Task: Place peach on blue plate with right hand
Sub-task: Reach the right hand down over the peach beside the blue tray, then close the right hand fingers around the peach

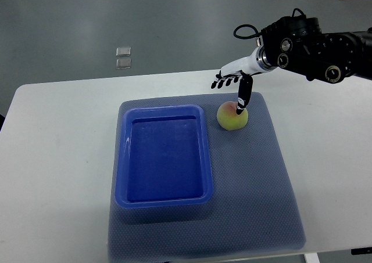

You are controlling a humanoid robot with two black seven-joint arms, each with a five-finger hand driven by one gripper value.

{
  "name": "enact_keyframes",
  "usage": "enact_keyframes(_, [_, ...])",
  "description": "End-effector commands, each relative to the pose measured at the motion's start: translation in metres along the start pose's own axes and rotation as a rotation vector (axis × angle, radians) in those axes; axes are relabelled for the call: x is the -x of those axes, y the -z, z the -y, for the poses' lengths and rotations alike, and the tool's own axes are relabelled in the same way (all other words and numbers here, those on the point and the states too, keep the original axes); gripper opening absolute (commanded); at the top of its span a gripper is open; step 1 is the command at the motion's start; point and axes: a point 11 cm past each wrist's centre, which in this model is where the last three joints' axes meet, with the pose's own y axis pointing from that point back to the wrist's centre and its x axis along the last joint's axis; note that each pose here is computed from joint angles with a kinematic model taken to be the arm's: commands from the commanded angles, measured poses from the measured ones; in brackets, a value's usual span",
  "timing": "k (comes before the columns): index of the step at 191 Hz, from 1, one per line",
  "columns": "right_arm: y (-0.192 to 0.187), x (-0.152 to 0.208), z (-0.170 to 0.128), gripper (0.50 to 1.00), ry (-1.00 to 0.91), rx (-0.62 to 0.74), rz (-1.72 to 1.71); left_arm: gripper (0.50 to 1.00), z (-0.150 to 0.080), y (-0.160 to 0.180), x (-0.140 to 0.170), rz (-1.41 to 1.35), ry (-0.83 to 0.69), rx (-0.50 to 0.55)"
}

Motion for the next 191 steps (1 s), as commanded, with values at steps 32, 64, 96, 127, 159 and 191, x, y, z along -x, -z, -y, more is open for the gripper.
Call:
enact_keyframes(32, [-0.001,0.022,0.019,0.93,0.022,-0.01,0.028,1.0,0.0,0.0,-0.002,0.0,-0.004,0.0])
enact_keyframes(64, [-0.003,0.035,0.028,0.93,0.038,-0.014,0.007,1.0,0.0,0.0,-0.002,-0.001,-0.005,0.0])
enact_keyframes(96, [-0.01,0.042,0.035,0.928,0.009,-0.004,0.005,1.0,0.0,0.0,-0.002,0.0,-0.004,0.0])
enact_keyframes(127, [-0.016,0.051,0.042,0.852,-0.031,-0.008,-0.025,1.0,0.0,0.0,-0.002,0.0,-0.004,0.0])
enact_keyframes(159, [-0.018,0.057,0.045,0.664,-0.04,-0.005,-0.044,1.0,0.0,0.0,-0.002,-0.001,-0.005,0.0])
enact_keyframes(191, [-0.02,0.04,0.034,0.5,-0.059,0.001,-0.054,1.0,0.0,0.0,-0.002,-0.001,-0.005,-0.001])
